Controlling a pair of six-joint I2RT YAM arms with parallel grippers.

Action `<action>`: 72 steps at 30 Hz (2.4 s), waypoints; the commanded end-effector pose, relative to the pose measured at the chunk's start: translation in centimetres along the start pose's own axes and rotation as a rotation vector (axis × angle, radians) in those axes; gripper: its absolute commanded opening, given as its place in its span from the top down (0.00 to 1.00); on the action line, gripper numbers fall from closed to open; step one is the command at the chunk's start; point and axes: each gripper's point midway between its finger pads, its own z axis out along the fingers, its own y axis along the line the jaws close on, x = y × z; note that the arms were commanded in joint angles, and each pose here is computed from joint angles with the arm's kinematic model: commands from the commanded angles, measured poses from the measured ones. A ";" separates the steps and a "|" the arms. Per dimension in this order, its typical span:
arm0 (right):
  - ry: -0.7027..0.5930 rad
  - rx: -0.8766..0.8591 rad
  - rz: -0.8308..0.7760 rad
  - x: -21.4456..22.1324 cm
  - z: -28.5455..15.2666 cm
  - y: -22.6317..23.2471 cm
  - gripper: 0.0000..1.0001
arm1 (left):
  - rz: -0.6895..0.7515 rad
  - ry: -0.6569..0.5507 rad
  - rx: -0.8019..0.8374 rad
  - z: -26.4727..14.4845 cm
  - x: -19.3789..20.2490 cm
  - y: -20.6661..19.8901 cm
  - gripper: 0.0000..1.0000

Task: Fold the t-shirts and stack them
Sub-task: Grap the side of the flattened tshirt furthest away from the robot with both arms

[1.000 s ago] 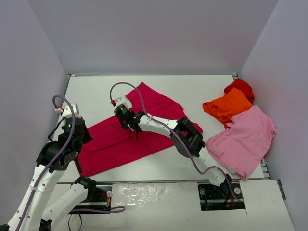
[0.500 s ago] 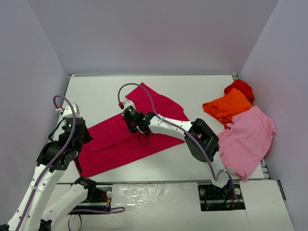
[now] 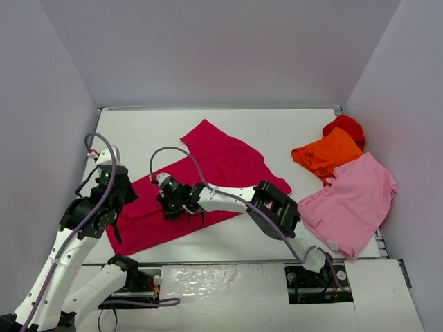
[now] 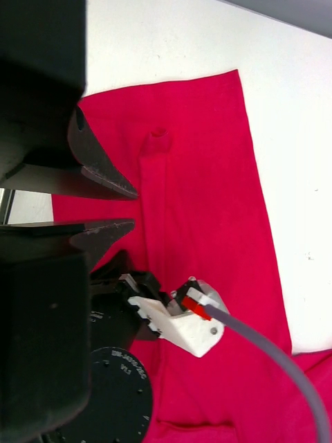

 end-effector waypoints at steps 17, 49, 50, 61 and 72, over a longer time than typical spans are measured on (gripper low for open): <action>-0.284 -0.006 -0.061 -11.4 1.6 0.1 1.00 | -0.028 -0.074 0.024 -1.0 -1.9 -0.2 0.85; -0.238 0.792 0.301 -1.2 -20.2 -23.2 1.00 | -0.033 0.454 0.528 6.9 7.5 -15.8 1.00; -0.228 0.807 0.300 -1.1 -19.9 -23.9 1.00 | -0.037 0.457 0.531 7.0 7.7 -15.9 1.00; -0.083 1.000 0.324 2.5 -17.1 -31.8 1.00 | -0.013 0.458 0.481 7.3 7.7 -15.1 1.00; -0.104 0.982 0.358 -0.2 -14.1 -38.2 1.00 | 0.014 0.426 0.429 6.4 7.0 -13.4 1.00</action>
